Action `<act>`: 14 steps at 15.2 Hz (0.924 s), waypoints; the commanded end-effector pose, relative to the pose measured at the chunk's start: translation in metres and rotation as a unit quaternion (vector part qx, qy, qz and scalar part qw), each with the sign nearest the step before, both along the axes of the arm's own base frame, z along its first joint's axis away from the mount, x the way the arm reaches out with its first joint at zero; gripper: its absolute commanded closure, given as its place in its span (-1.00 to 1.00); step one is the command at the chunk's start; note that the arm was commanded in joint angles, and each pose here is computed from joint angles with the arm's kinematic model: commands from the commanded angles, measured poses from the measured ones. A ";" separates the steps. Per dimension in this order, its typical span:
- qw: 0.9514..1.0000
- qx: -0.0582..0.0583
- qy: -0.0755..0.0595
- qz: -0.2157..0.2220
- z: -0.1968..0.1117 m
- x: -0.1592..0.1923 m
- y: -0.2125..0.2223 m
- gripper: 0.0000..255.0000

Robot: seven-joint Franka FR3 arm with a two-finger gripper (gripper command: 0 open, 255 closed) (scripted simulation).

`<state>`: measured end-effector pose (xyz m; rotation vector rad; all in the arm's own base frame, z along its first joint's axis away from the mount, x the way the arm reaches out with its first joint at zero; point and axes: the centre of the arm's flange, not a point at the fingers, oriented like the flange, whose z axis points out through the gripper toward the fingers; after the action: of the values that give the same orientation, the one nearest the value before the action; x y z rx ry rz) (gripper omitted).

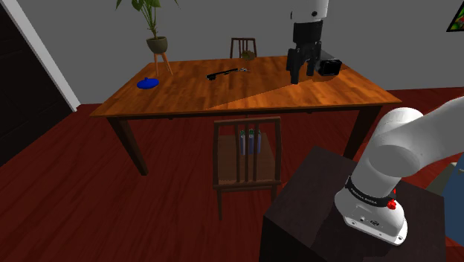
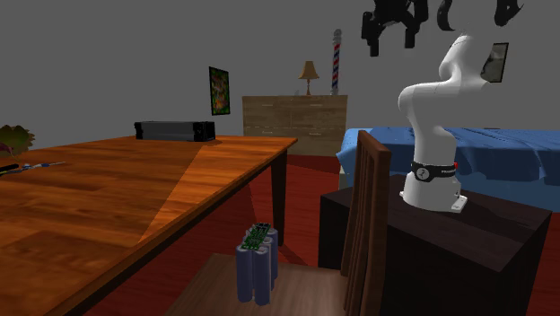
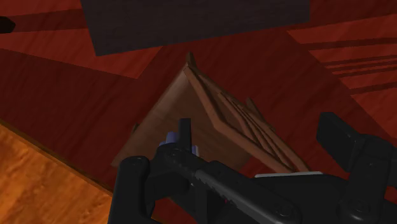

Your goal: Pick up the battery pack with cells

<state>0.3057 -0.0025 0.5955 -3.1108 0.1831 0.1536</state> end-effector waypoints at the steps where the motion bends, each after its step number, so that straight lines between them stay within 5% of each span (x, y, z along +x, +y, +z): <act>1: 1.000 0.000 0.000 0.000 0.000 0.000 0.000 -1.00; 14: 1.000 -0.004 -0.012 -0.020 -0.146 0.076 -0.042 -1.00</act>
<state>0.3751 -0.0408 0.4600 -3.1129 0.2397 0.1246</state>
